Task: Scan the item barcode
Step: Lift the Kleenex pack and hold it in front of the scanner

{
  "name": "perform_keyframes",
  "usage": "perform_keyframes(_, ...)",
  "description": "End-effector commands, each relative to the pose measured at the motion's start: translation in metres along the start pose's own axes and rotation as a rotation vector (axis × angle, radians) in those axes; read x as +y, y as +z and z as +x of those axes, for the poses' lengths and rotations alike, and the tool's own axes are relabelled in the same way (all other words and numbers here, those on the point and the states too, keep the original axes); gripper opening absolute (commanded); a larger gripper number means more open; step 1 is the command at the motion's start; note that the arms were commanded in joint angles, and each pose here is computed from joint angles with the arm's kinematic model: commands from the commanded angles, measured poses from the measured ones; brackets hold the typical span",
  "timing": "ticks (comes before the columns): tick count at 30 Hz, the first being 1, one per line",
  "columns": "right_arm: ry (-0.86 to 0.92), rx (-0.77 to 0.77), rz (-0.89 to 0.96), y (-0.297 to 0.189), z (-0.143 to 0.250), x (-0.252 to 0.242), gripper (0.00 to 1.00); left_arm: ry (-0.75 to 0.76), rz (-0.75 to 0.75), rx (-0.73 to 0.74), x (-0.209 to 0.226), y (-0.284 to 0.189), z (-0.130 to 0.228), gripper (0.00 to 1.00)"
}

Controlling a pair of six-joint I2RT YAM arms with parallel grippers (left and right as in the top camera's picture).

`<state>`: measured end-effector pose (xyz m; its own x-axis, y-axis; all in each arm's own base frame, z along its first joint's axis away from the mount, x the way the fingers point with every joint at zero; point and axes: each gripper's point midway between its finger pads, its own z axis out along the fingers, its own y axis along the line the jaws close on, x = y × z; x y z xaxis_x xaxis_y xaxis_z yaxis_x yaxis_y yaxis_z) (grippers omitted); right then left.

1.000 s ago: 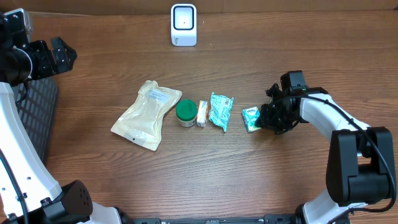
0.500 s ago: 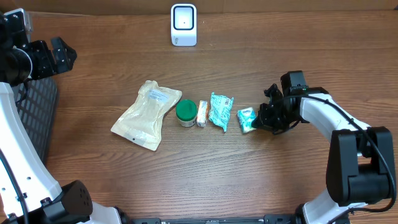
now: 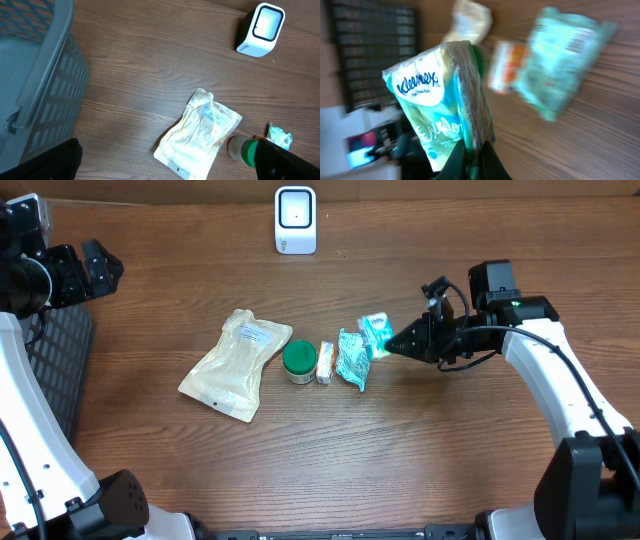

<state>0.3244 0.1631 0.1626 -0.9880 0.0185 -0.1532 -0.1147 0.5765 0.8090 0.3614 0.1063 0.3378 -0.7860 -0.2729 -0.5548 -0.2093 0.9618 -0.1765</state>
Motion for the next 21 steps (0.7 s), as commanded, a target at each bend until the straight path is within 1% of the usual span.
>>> perform_keyframes(1, -0.092, 0.010, -0.324, -0.015, 0.000, 0.065, 0.04, 0.017, -0.002, 0.001, -0.001, 0.001, -0.001, 1.00)
perform_keyframes(4, -0.149, 0.022, -0.509, -0.028, 0.000, 0.095, 0.04, 0.017, -0.002, 0.001, -0.001, 0.001, -0.001, 1.00)
perform_keyframes(7, -0.179, 0.047, -0.646, -0.042, 0.000, 0.116, 0.04, 0.017, -0.002, 0.001, -0.001, 0.001, -0.001, 1.00)
perform_keyframes(15, -0.052, 0.095, -0.642, -0.046, -0.013, 0.124, 0.04, 0.017, -0.002, 0.001, -0.001, 0.001, -0.001, 1.00)
perform_keyframes(21, -0.073, 0.083, -0.635, -0.047, -0.020, 0.127, 0.04, 0.017, -0.002, 0.001, -0.001, 0.001, -0.001, 1.00)
